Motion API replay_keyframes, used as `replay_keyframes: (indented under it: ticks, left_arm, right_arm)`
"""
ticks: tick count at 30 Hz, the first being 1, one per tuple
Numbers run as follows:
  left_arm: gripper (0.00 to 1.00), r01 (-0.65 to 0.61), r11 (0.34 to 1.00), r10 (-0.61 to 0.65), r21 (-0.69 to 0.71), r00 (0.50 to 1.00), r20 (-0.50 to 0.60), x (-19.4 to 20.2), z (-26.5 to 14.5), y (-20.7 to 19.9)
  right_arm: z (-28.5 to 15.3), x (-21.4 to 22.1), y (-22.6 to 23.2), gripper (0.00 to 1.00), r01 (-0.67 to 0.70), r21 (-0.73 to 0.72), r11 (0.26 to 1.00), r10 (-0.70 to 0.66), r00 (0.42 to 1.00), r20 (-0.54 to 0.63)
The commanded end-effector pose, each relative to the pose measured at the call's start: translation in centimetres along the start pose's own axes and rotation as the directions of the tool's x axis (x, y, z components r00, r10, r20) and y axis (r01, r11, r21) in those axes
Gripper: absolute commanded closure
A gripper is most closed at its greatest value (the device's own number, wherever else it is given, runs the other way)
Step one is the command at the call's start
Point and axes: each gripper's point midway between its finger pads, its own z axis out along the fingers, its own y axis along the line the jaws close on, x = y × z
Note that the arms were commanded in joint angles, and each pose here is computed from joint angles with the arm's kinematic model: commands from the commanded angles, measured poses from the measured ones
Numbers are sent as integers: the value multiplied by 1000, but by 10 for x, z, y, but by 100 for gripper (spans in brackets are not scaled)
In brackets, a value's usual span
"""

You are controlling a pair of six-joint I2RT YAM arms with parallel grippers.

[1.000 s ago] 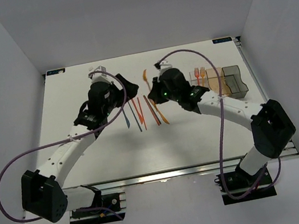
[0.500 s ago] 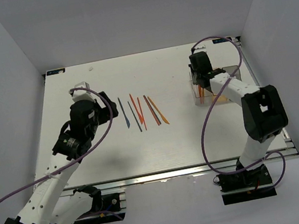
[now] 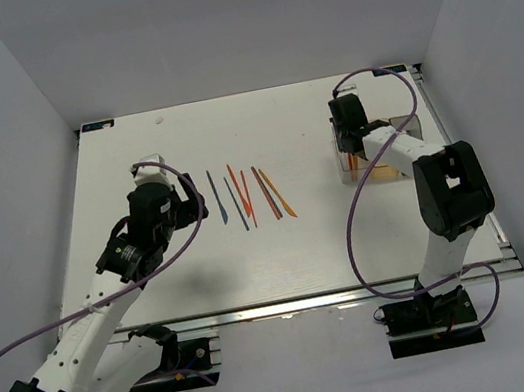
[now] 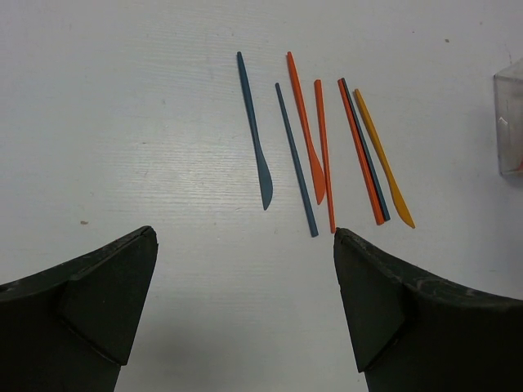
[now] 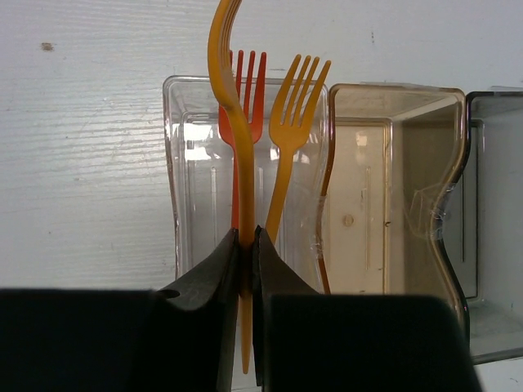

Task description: Sort the eating utensils into containers

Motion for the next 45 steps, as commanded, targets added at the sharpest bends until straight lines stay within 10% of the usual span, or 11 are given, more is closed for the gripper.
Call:
replay_keyframes:
  ticks: [1,21,27,32,40,45]
  left_arm:
    - [2,-11,1000,11,1,1000,16,-2,-4,2]
    - [2,5,999,-3,-33,999,46,-7,-10,10]
    - [2,85,970,-55,-230,990,132,-22,-19,47]
    - [2,125,909,-59,-397,983,174,-27,-30,77]
    - [2,42,848,27,-528,992,122,-10,-30,103]
    - [2,16,863,38,-504,995,97,-5,-24,97]
  right_arm:
    - [-2,-10,-1,98,-33,-7,999,33,999,37]
    - [-49,-40,14,59,-72,-113,991,82,992,91]
    - [-108,-49,75,20,35,-258,965,2,990,141]
    - [-135,-36,129,11,82,-420,904,-32,992,125]
    - [-120,-15,191,15,144,-493,858,-126,990,69]
    - [-96,-21,214,51,175,-488,855,-173,984,49]
